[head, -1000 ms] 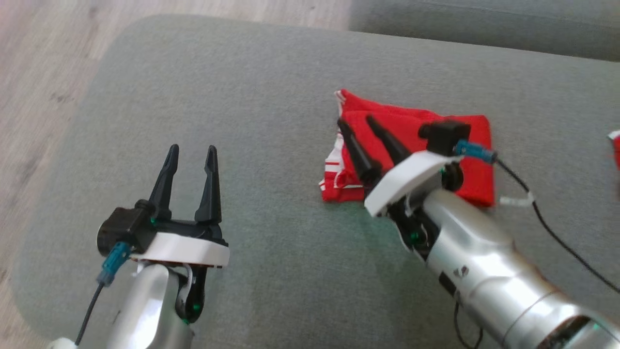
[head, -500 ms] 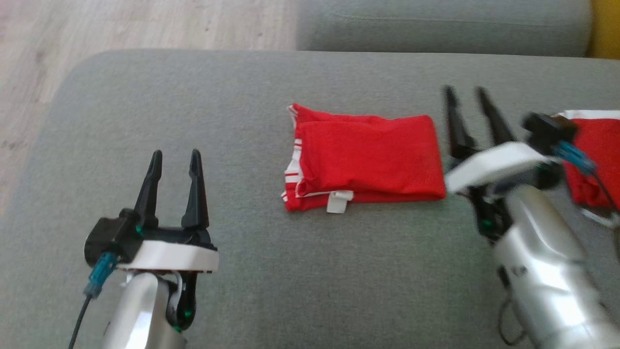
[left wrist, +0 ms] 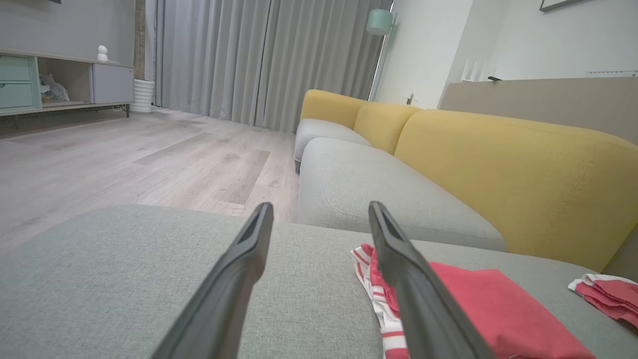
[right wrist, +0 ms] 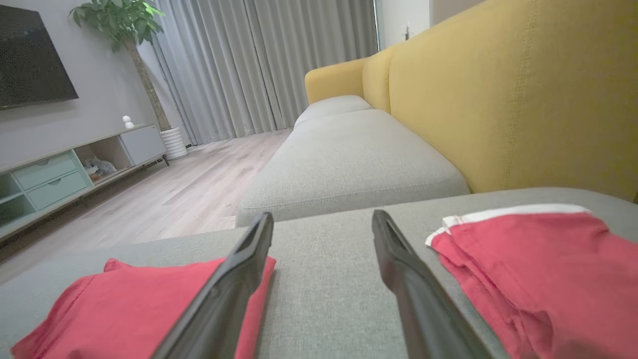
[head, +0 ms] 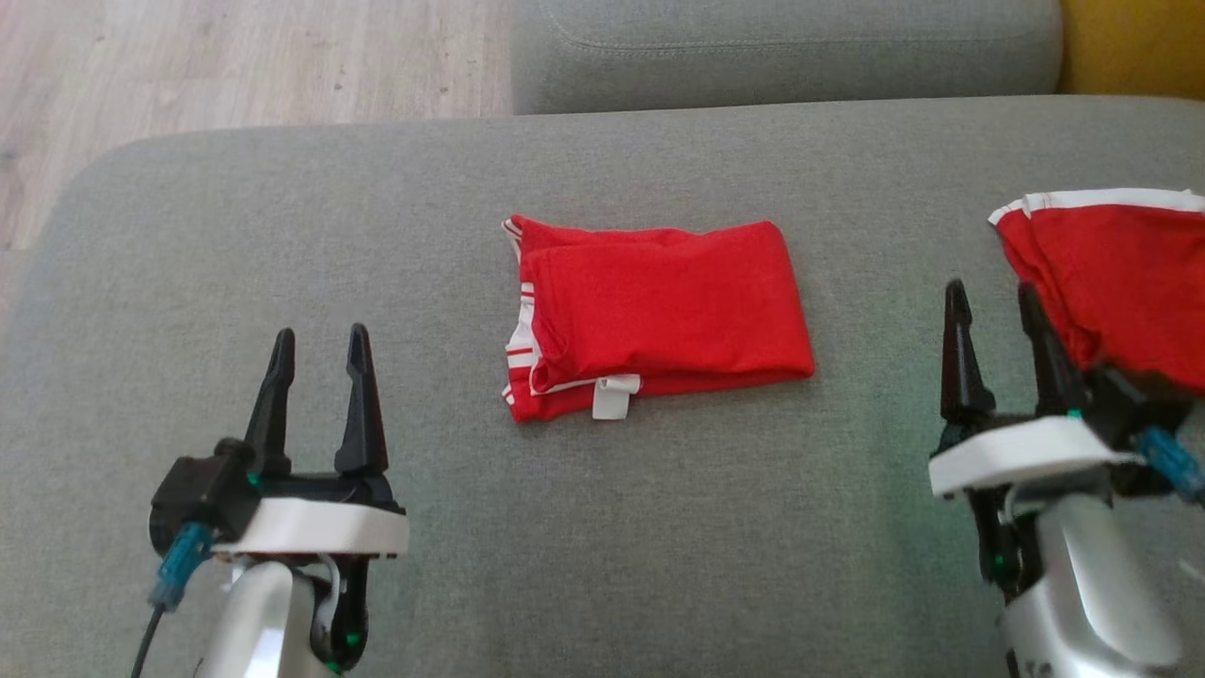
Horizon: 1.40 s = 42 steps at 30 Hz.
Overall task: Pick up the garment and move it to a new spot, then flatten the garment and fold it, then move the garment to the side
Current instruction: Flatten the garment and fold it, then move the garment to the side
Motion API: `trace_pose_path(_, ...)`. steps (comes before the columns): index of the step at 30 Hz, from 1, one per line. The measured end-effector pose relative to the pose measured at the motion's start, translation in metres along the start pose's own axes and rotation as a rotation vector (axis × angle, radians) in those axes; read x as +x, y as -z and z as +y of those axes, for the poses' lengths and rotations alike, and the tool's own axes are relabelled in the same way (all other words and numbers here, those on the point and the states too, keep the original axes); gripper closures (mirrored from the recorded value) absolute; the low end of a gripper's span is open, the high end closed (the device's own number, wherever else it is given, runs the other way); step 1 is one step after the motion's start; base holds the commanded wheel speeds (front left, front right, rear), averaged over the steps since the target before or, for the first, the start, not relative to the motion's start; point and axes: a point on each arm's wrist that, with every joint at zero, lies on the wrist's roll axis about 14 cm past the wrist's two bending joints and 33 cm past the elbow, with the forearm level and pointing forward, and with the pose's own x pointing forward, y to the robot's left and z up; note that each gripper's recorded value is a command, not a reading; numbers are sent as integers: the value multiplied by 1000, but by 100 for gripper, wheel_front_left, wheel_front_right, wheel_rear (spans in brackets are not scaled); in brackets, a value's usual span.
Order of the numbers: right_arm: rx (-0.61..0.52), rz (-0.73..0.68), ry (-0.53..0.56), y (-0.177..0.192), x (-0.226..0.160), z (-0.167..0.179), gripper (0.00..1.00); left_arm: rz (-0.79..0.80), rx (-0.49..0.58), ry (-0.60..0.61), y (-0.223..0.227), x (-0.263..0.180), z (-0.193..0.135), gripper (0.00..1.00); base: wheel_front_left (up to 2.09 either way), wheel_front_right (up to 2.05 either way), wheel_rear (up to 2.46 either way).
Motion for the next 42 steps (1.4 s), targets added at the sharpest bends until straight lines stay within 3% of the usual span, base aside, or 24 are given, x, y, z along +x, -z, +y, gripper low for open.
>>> trace_pose_path(12, 60, 16, 18, 11, -16, -2, 0, 31, 16, 4, 11, -4, -1, 0, 0, 0, 0)
trace_pose_path(30, 88, 98, -13, 42, 12, 10, 0, 67, 15, -20, 25, 7, 12, 0, 0, 0, 0)
trace_pose_path(36, 110, 205, -102, 67, 45, 42, 0, 73, 13, -25, 28, 17, 16, 0, 0, 0, 0)
trace_pose_path(42, 165, 420, -116, 119, 51, 56, 0, 91, -3, -55, 34, 14, 26, 0, 0, 0, 0)
